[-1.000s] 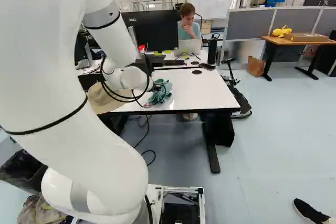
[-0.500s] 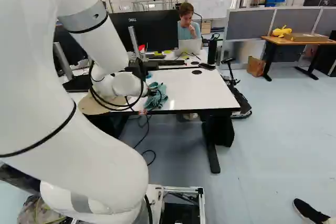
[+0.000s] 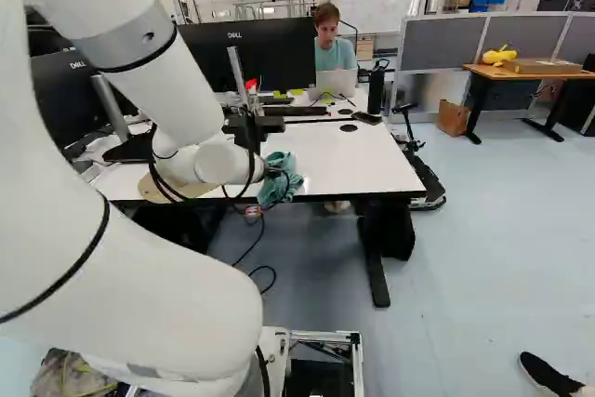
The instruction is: Clean the table with the green towel
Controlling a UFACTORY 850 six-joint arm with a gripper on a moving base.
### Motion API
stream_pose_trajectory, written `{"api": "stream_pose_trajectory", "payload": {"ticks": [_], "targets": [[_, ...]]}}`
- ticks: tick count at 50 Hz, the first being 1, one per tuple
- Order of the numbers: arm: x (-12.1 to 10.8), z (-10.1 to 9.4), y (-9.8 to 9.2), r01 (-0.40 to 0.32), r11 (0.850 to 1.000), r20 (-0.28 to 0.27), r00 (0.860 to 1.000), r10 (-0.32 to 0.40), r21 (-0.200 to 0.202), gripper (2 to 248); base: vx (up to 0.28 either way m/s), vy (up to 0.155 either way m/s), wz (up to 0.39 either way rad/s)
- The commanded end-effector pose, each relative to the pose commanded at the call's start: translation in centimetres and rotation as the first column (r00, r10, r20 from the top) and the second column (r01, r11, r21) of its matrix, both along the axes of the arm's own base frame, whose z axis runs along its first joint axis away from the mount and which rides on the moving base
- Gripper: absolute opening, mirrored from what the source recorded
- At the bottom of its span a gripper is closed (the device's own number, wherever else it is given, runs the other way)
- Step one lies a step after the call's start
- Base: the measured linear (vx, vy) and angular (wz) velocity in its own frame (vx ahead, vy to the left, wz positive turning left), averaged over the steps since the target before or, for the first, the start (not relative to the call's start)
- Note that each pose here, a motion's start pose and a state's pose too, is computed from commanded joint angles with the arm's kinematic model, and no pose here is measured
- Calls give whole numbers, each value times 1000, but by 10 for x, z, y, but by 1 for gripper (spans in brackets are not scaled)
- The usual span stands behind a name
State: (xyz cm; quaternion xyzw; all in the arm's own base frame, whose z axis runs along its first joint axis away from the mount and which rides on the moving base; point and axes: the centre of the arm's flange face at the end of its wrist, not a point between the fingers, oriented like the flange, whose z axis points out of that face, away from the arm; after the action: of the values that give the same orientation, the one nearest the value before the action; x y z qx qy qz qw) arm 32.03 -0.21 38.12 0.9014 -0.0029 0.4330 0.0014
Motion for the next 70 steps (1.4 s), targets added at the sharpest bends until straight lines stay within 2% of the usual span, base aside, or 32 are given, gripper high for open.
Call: {"api": "stream_pose_trajectory", "payload": {"ticks": [26,41,54,70], "targets": [[7,1,-36,108,994,-3,994,-108,0,25,0,0,0],[30,3,-51,143,990,-8,990,-143,0,25,0,0,0],[57,4,-51,134,991,-10,991,-134,0,25,0,0,0],[83,5,-37,89,996,-9,996,-89,0,25,0,0,0]]}}
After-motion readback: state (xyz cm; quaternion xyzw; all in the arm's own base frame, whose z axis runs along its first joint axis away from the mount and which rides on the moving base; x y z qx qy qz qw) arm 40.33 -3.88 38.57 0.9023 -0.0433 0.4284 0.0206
